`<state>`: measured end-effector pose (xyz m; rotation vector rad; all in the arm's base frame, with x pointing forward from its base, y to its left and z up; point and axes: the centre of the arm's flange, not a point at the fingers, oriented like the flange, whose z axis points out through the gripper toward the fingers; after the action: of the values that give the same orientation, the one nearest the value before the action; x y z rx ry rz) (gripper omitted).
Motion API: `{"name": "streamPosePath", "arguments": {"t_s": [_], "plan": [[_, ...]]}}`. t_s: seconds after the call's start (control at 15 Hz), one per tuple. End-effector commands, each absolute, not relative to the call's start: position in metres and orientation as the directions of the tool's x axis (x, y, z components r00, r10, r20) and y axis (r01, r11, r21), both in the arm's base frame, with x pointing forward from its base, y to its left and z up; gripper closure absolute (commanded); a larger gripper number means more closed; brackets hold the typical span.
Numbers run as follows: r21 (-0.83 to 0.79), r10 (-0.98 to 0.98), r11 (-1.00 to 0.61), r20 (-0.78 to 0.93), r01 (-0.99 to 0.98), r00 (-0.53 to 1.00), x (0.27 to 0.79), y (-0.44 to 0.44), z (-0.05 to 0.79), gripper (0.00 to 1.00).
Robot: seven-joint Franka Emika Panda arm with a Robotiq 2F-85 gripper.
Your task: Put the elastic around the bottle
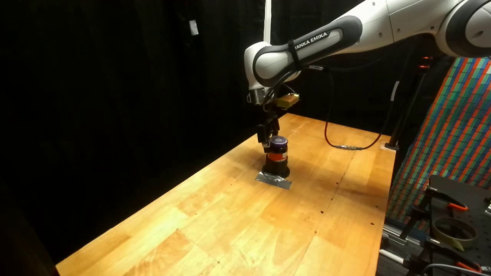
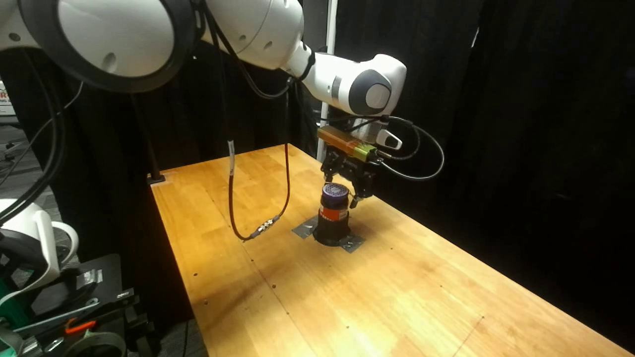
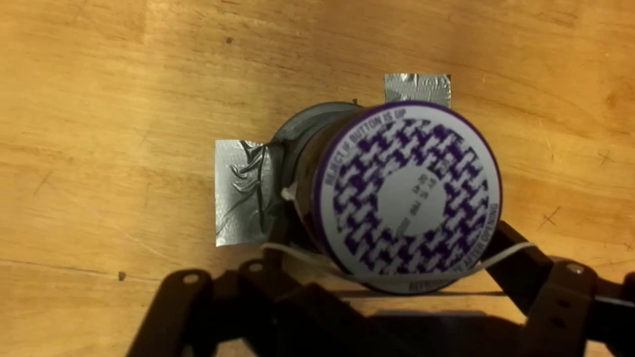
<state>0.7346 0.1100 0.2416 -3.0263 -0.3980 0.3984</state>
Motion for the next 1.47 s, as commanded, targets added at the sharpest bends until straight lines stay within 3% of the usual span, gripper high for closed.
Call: {"name": "streamPosePath", "arguments": {"t_s": [0.0,0.47,1.0,1.13,1.4], "plan": [[-0.013,0.246,-0.967,-0.319,0.255,0.915,0.738,0.121,0.249,0.00],[0.004,0.320,-0.931,-0.472,0.365,0.821,0.675,0.113,0.254,0.00],[0.056,0.319,-0.935,-0.302,0.351,0.899,0.609,0.084,0.253,0.00],[0.073,0.340,-0.929,-0.220,0.363,0.914,0.603,0.082,0.250,0.25],[0.124,0.354,-0.926,-0.045,0.357,0.934,0.587,0.082,0.247,0.58]]}}
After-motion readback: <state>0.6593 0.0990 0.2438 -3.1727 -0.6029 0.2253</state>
